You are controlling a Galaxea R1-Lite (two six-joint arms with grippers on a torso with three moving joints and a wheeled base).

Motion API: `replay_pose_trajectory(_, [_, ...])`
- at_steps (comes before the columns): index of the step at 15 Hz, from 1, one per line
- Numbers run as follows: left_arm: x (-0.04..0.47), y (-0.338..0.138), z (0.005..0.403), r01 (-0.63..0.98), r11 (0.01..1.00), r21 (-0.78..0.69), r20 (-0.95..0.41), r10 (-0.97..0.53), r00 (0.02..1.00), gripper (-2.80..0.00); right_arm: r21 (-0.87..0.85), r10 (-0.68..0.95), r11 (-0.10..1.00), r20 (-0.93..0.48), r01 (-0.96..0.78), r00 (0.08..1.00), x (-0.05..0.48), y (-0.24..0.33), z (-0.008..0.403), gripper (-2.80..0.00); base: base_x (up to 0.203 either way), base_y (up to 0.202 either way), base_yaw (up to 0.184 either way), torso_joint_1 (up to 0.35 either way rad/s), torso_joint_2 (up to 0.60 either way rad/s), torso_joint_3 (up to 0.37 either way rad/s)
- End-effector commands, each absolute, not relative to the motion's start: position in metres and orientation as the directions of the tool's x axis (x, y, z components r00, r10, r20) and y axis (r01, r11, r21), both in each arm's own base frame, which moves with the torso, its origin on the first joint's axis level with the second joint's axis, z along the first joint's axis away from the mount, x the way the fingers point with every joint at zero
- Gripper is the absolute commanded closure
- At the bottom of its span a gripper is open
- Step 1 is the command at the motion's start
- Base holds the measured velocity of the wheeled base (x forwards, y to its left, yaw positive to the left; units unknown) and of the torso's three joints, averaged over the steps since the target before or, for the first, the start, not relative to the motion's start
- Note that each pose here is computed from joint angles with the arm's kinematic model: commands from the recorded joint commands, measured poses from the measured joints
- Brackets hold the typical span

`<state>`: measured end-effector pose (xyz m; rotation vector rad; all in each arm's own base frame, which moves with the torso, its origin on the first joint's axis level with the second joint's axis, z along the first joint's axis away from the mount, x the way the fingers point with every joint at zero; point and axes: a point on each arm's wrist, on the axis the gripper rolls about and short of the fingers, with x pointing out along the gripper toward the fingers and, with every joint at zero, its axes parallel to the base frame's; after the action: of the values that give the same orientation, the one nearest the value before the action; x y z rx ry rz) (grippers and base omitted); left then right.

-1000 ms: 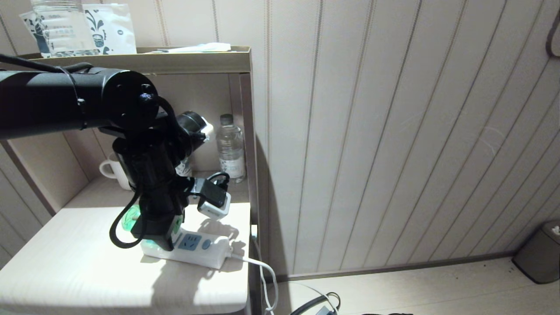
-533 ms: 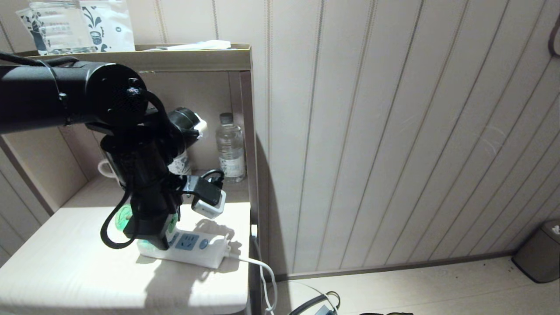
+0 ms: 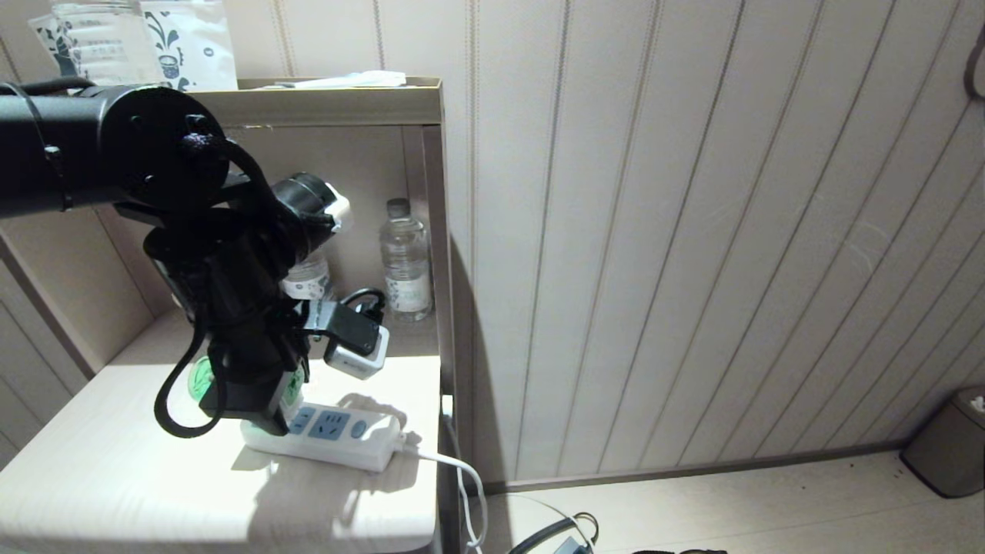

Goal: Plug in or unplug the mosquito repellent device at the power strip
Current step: Insert the plug into the socket

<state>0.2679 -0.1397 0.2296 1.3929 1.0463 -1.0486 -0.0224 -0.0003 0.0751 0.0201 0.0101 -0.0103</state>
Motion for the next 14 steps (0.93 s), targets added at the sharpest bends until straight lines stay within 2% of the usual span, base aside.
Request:
replay_pose_trajectory(1, [0.264, -0.138, 0.233, 0.969, -0.073, 0.234, -0.970, 0.048, 0.238, 0.00, 0.021, -0.009, 1.000, -0.009, 0.009, 1.000, -0.022, 0.000, 0.075, 0.00, 0.000, 0.000, 0.000, 0.000, 0.00, 0.000])
replay_pose_trajectory(4, [0.260, -0.136, 0.237, 0.969, -0.069, 0.237, -0.970, 0.037, 0.240, 0.00, 0.020, -0.009, 1.000, -0.009, 0.009, 1.000, -0.022, 0.000, 0.075, 0.00, 0.000, 0.000, 0.000, 0.000, 0.00, 0.000])
replay_pose_trajectory(8, [0.229, -0.120, 0.256, 0.956, -0.046, 0.289, -0.957, -0.005, 0.289, 0.00, 0.020, -0.009, 1.000, -0.011, 0.009, 1.000, -0.022, 0.000, 0.075, 0.00, 0.000, 0.000, 0.000, 0.000, 0.00, 0.000])
replay_pose_trajectory(11, [0.192, -0.103, 0.264, 0.948, 0.053, 0.315, -0.948, -0.025, 0.316, 0.00, 0.020, -0.009, 1.000, -0.011, 0.009, 1.000, -0.022, 0.000, 0.075, 0.00, 0.000, 0.000, 0.000, 0.000, 0.00, 0.000])
replay_pose_trajectory(13, [0.171, -0.092, 0.247, 0.949, 0.098, 0.300, -0.953, -0.019, 0.303, 0.00, 0.020, -0.009, 1.000, -0.009, 0.009, 1.000, -0.022, 0.000, 0.075, 0.00, 0.000, 0.000, 0.000, 0.000, 0.00, 0.000])
replay_pose_trajectory(14, [0.160, -0.086, 0.246, 0.929, 0.138, 0.344, -0.935, -0.043, 0.353, 0.00, 0.020, -0.009, 1.000, -0.009, 0.009, 1.000, -0.022, 0.000, 0.075, 0.00, 0.000, 0.000, 0.000, 0.000, 0.00, 0.000])
